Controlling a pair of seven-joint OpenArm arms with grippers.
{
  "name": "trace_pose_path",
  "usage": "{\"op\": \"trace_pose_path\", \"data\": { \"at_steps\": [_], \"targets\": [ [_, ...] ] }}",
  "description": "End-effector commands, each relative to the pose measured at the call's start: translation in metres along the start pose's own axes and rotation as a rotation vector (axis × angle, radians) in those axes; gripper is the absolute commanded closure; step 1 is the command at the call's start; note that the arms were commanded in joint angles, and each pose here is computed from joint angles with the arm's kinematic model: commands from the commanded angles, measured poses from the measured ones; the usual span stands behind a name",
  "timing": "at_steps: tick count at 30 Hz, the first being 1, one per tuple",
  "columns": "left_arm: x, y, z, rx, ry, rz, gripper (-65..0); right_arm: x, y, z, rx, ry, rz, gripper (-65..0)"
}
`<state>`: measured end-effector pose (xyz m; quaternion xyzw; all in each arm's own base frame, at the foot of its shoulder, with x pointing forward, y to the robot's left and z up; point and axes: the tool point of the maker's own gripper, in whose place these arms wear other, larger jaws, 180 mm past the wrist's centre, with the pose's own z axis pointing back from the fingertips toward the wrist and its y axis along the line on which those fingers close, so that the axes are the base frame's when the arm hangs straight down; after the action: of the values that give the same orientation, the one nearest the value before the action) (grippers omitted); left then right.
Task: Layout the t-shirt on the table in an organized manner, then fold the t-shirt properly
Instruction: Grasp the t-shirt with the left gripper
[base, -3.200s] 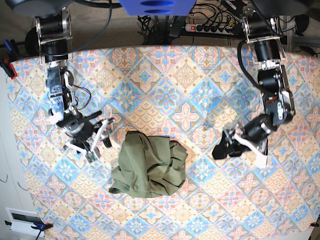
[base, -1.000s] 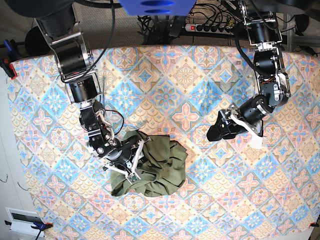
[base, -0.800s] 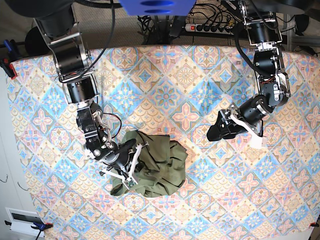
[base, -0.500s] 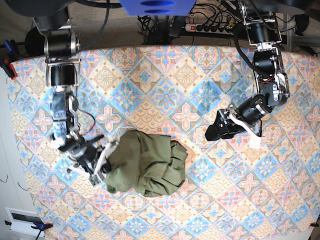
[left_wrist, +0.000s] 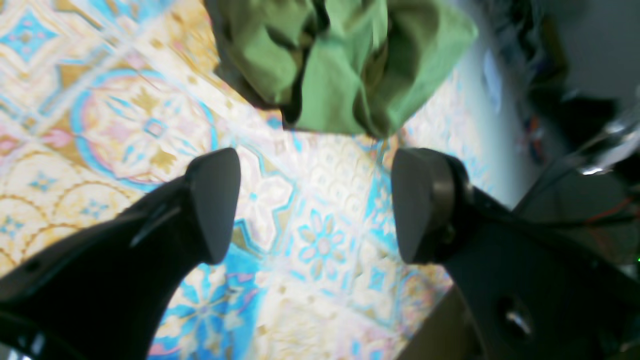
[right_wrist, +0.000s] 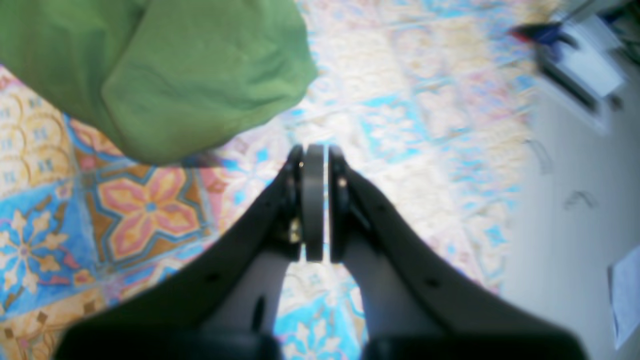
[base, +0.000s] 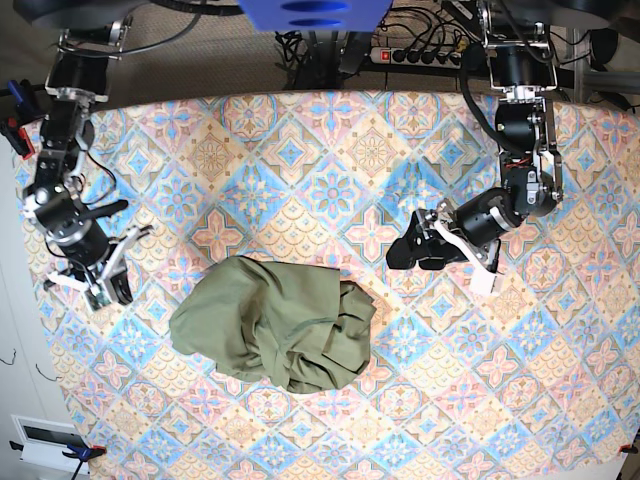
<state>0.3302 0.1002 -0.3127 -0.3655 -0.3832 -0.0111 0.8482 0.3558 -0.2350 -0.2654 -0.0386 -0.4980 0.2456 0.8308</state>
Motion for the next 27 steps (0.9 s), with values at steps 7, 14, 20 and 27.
{"op": "trace_pose_path", "data": {
  "at_steps": [7,14,20,27],
  "targets": [
    [0.005,-0.017,-0.021,0.016,0.031,-0.17,-46.1,-0.018,0.044,-0.019,0.141,0.038,-0.018,-13.0],
    [-0.012,-0.055,-0.076,0.066,0.098,-0.556,-46.8,-0.02,0.058,-0.044,0.136,0.1,0.096,-19.7],
    [-0.032,-0.066,-0.124,0.074,0.144,-0.641,-46.8,-0.012,0.055,-0.046,0.128,0.083,0.097,-19.7],
    [-0.042,-0.062,-0.152,0.067,0.138,-0.56,-46.3,-0.011,0.052,-0.046,0.122,0.08,0.095,-19.7]
  ]
}}
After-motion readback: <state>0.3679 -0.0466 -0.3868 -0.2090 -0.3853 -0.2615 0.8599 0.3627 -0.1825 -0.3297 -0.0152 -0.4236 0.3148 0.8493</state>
